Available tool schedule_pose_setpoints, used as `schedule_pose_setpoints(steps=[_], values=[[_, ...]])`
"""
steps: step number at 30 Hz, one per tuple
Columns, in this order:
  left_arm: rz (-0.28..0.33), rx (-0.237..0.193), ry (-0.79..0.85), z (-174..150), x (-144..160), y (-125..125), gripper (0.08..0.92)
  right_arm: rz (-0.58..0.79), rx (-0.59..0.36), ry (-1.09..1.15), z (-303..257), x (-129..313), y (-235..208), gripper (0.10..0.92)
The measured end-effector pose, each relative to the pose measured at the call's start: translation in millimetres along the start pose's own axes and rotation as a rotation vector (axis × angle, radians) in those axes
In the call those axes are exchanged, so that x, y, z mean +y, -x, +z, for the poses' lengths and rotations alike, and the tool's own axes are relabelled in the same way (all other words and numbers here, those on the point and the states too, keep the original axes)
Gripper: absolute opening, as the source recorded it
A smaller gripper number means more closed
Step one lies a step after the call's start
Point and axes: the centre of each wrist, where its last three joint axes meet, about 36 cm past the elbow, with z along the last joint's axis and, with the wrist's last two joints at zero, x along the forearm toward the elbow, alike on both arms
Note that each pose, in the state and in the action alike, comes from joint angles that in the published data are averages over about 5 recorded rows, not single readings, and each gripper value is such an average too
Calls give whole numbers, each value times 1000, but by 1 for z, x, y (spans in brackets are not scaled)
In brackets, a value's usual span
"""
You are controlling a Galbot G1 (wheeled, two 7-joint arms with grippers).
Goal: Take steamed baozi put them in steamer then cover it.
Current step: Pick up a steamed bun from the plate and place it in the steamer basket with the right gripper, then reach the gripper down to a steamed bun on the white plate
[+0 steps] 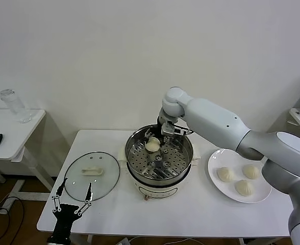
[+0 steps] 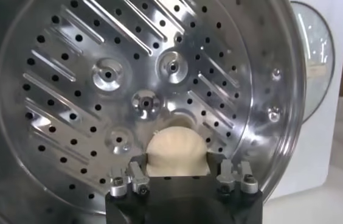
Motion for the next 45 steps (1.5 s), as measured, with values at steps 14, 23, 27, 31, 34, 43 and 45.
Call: schedule_pose_setpoints(steps=[14,23,27,31,34,43,45], values=[[-4,-3,2,0,2,3,823,38,29,159,7,32,-64,823],[2,-5,5,0,2,5,823,69,37,655,24,128,-143,823],[5,-9,4,0,1,7,823,55,13,876,20,177,-149,823],[4,-11,2,0,0,8,823,31,-7,1061,9,222,-138,823],[3,-12,0,1,-1,9,823,9,-16,1175,0,249,-118,823],[-1,-10,10,2,2,9,823,-49,-12,1388,-25,305,-57,823],[-3,-10,11,3,3,10,823,-57,-6,1418,-29,314,-47,823]])
